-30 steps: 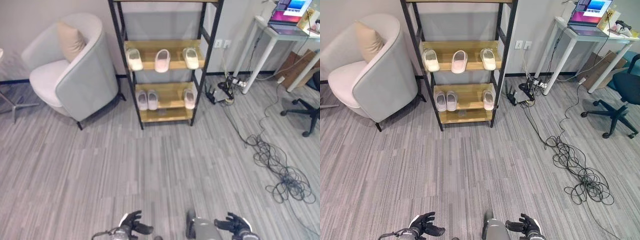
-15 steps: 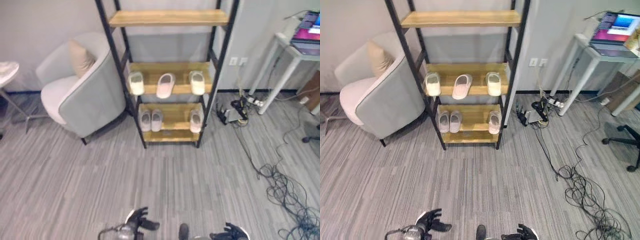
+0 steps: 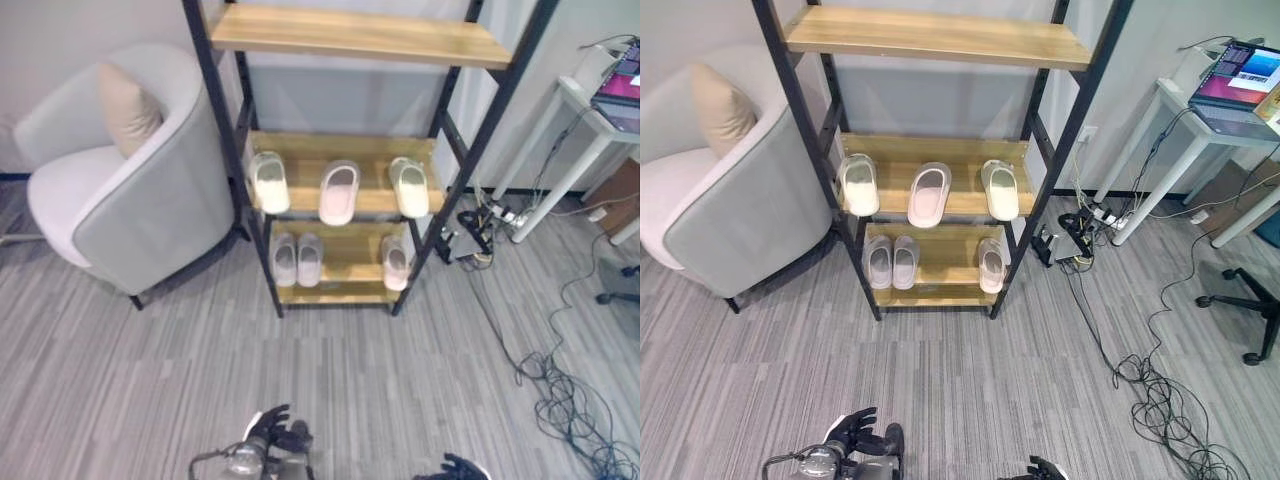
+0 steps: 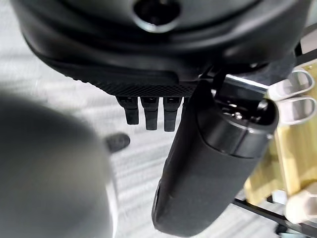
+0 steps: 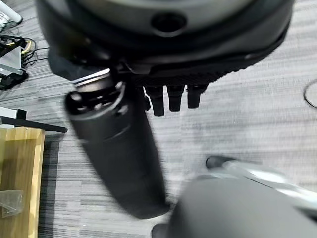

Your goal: Arrange the slippers neatly on the shoe rack.

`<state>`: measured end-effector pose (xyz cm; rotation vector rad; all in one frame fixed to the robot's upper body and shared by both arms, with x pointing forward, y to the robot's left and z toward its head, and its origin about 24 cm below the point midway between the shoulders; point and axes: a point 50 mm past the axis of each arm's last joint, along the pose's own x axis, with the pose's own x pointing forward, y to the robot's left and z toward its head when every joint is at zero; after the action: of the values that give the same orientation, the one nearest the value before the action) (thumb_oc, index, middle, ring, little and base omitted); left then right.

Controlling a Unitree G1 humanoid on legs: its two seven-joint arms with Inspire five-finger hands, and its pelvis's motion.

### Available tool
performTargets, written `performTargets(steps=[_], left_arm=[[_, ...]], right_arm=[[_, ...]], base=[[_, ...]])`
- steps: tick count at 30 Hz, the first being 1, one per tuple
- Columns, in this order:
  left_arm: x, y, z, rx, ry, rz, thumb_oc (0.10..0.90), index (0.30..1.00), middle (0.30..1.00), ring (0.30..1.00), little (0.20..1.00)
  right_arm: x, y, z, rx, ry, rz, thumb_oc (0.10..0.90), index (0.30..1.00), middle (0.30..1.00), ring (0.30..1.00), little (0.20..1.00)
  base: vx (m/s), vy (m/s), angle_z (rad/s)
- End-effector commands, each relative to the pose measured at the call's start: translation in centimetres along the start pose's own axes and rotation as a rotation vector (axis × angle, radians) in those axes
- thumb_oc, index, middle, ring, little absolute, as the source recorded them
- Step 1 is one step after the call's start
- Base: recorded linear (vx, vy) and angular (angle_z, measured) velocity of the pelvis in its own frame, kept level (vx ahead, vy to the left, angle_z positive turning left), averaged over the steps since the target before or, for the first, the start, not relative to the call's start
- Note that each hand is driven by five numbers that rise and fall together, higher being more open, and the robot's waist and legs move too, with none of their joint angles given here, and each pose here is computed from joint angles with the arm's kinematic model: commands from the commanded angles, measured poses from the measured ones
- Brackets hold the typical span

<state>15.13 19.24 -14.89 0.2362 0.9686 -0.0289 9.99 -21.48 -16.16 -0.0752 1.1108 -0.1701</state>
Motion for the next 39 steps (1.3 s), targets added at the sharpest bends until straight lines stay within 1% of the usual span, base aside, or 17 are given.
performTargets(steps=[1,10,17,24,29,33,36,39], left_arm=[[-0.1,-0.2,0.0,0.023,-0.021,-0.005,0.800,0.900,0.900,0.900,0.900],[-0.2,-0.3,-0.5,0.032,-0.005,-0.003,0.800,0.900,0.900,0.900,0.900],[-0.3,-0.7,-1.1,0.031,0.013,-0.018,0.800,0.900,0.900,0.900,0.900],[0.1,-0.7,1.0,0.044,-0.052,-0.014,0.800,0.900,0.900,0.900,0.900],[0.2,-1.1,1.6,0.078,-0.075,-0.023,0.800,0.900,0.900,0.900,0.900],[0.2,-1.1,1.6,0.060,-0.078,-0.022,0.800,0.900,0.900,0.900,0.900],[0.1,-0.9,0.9,0.048,-0.054,-0.013,0.800,0.900,0.900,0.900,0.900],[0.1,-0.7,1.3,0.044,-0.075,-0.007,0.800,0.900,0.900,0.900,0.900]], right_arm=[[0.3,-0.5,2.7,-0.035,-0.108,0.000,0.800,0.900,0.900,0.900,0.900],[0.2,-1.0,2.4,-0.061,-0.096,-0.006,0.800,0.900,0.900,0.900,0.900],[0.0,-1.6,0.9,-0.076,-0.054,-0.013,0.800,0.900,0.900,0.900,0.900],[0.0,-2.2,1.7,-0.056,-0.085,-0.041,0.800,0.900,0.900,0.900,0.900],[0.0,-2.5,1.4,-0.062,-0.079,-0.052,0.800,0.900,0.900,0.900,0.900],[0.0,-2.3,1.4,-0.066,-0.077,-0.048,0.800,0.900,0.900,0.900,0.900],[0.0,-1.8,0.9,-0.084,-0.054,-0.028,0.800,0.900,0.900,0.900,0.900],[0.0,-1.6,0.9,-0.090,-0.051,-0.020,0.800,0.900,0.900,0.900,0.900]], base=[[0.27,0.123,0.18],[0.32,-0.043,0.17],[0.22,-0.130,0.44],[0.11,-0.113,0.26],[0.17,0.060,-0.01],[0.14,0.103,-0.14],[0.15,0.186,-0.47],[0.07,0.128,-0.42]])
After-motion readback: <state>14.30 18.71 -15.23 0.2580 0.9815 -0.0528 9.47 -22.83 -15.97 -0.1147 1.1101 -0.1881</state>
